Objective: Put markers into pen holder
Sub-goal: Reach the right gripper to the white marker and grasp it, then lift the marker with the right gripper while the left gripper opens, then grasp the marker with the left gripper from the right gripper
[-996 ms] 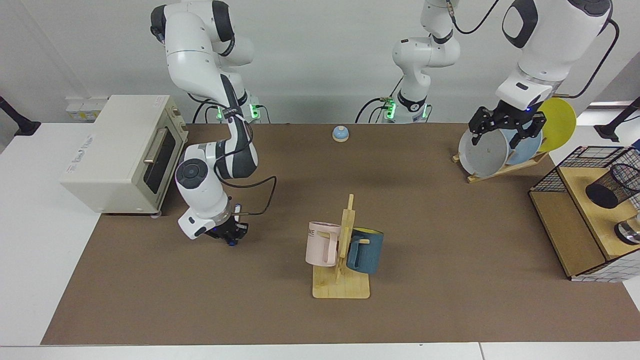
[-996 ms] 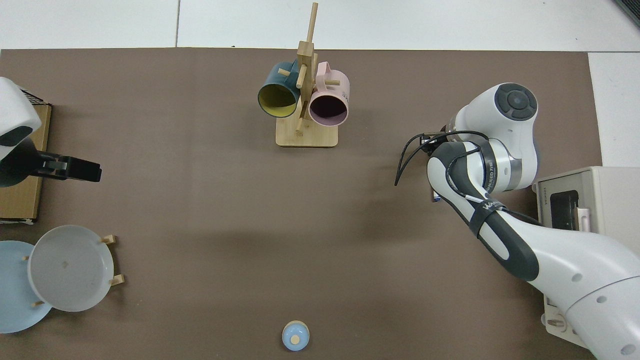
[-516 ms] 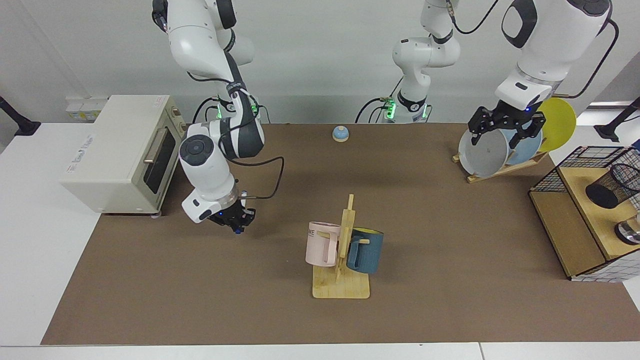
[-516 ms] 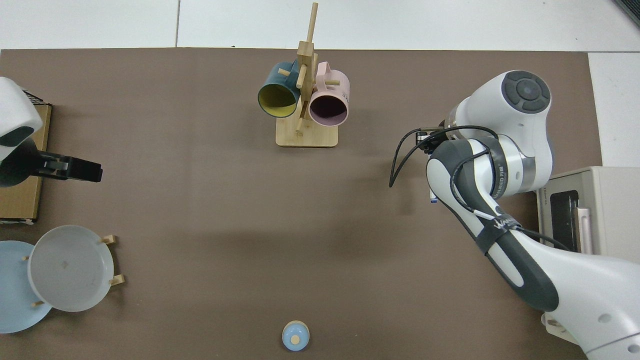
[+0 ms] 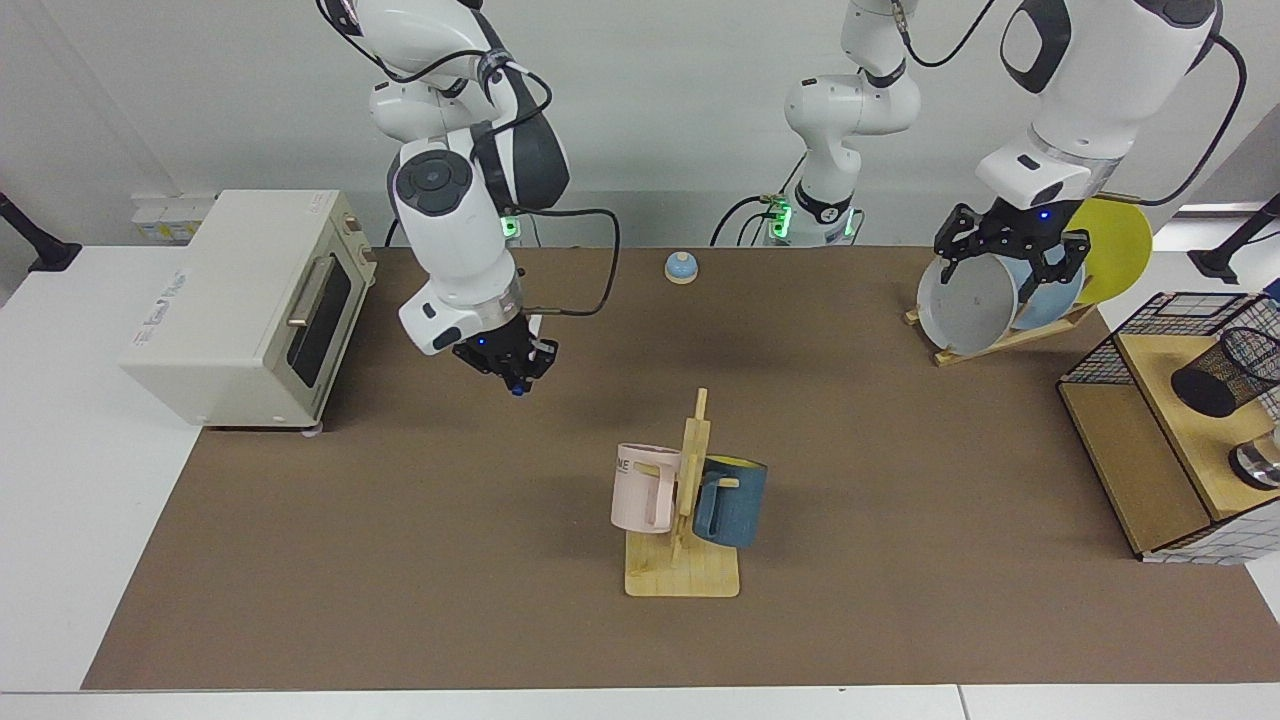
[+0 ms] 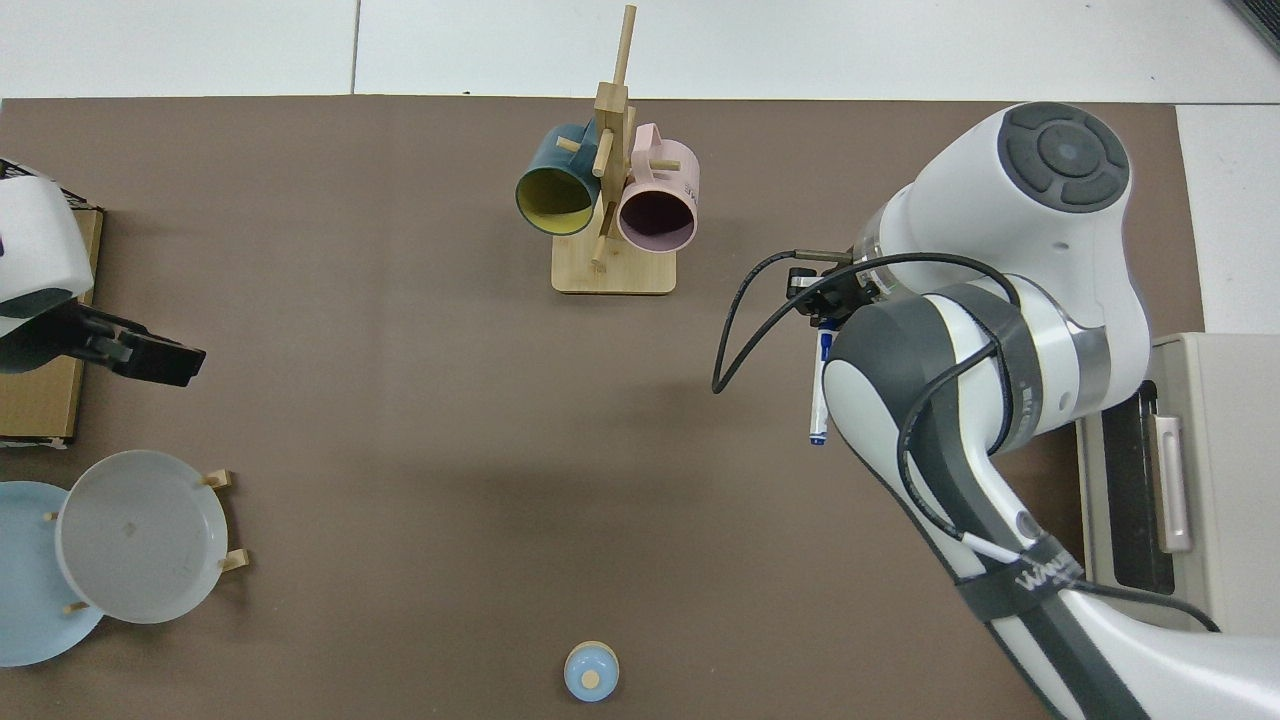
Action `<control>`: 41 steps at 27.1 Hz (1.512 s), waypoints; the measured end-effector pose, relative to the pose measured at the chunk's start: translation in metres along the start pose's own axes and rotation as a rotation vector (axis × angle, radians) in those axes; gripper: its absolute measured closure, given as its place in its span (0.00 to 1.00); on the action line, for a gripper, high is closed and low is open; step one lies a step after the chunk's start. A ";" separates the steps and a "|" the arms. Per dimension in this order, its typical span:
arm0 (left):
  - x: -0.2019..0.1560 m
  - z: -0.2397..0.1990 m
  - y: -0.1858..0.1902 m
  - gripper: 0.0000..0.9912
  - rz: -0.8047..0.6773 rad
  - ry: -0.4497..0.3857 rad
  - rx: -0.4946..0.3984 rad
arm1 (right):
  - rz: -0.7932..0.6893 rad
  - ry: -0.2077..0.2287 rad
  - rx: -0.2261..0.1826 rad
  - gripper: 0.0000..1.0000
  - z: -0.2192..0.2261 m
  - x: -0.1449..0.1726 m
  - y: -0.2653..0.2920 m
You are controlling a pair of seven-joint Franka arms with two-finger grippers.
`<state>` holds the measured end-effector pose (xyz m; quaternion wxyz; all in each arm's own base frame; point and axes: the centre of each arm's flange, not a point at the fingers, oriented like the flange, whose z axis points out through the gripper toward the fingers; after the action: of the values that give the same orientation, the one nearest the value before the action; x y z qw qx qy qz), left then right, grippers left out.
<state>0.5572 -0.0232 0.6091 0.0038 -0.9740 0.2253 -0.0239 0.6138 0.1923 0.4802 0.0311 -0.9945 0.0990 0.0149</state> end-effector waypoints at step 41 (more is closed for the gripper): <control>-0.007 0.021 0.143 0.00 0.520 0.301 -0.366 | 0.775 -0.118 0.176 0.82 -0.050 -0.085 -0.130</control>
<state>0.4894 -0.1487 0.5847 -0.1980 -0.8542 0.4643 -0.1247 0.5577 0.3328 0.5410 0.1141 -0.8745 0.4656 0.0740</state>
